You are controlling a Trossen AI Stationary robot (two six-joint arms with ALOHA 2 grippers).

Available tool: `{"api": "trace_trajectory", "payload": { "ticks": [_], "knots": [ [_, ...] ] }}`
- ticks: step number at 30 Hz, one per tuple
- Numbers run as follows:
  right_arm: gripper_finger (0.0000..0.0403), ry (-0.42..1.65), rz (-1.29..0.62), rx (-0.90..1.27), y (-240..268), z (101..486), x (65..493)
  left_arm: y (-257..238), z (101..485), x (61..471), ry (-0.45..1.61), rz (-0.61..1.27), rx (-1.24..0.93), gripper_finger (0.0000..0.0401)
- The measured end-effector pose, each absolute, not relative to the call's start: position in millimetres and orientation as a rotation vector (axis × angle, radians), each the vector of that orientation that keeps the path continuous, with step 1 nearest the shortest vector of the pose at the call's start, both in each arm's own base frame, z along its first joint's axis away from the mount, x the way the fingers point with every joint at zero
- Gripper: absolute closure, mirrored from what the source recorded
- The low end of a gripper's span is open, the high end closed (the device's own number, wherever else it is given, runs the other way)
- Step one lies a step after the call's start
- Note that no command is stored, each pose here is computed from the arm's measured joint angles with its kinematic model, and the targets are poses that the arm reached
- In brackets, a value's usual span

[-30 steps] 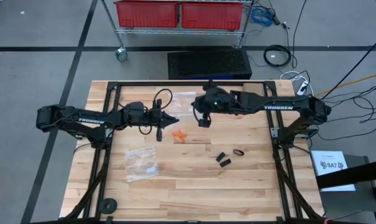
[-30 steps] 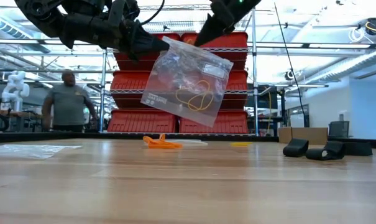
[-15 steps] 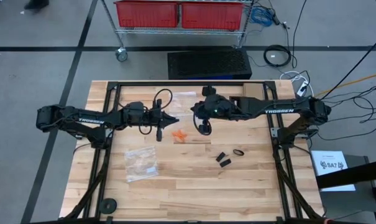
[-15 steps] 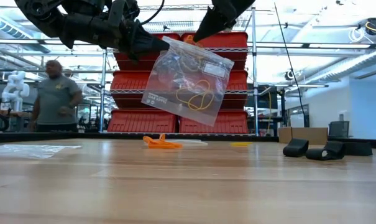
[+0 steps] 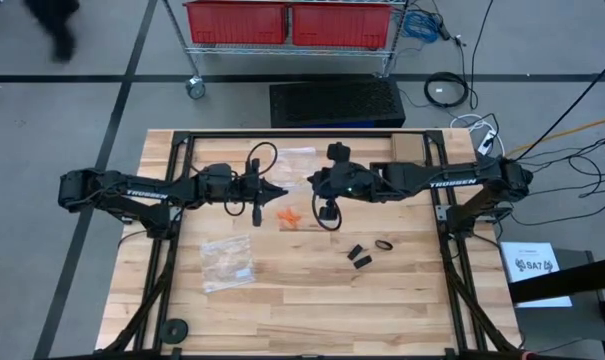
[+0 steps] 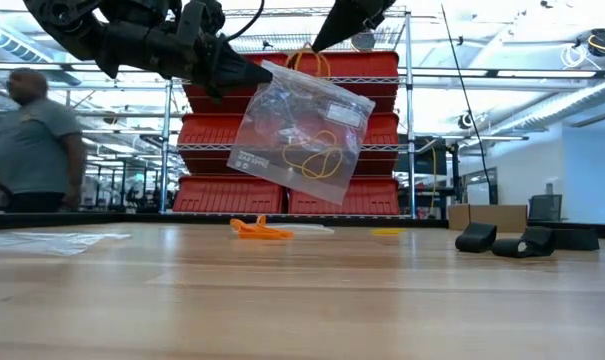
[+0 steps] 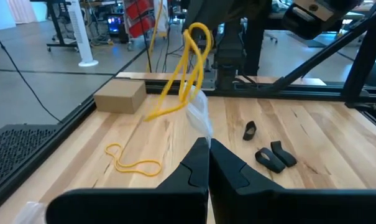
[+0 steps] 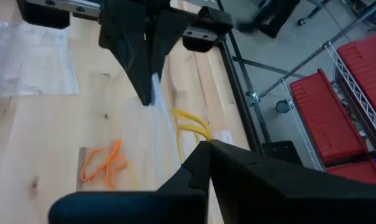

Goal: Sort rubber bands
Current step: Put the yellow rubber band into the transparent zip bag

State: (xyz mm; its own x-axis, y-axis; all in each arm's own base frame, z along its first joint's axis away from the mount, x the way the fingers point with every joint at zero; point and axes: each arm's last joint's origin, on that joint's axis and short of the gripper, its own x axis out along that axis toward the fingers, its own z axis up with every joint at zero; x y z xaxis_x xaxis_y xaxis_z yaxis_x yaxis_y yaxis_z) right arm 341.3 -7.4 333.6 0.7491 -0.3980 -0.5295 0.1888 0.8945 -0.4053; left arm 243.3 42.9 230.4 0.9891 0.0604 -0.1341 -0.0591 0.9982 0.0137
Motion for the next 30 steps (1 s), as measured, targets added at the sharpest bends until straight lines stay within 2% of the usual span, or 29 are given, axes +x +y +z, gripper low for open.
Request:
{"api": "trace_trajectory", "payload": {
  "ticks": [15, 30],
  "knots": [
    [0.0403, 0.625, -0.359, -0.347, 3.0, 350.8, 340.0, 42.9, 229.7, 243.2, 0.141, 0.061, 0.007, 0.0401],
    [0.0403, 0.654, -0.347, -0.314, 8.4, 347.9, 337.6, 42.9, 228.6, 243.1, 0.153, 0.060, 0.006, 0.0401]
  ]
}}
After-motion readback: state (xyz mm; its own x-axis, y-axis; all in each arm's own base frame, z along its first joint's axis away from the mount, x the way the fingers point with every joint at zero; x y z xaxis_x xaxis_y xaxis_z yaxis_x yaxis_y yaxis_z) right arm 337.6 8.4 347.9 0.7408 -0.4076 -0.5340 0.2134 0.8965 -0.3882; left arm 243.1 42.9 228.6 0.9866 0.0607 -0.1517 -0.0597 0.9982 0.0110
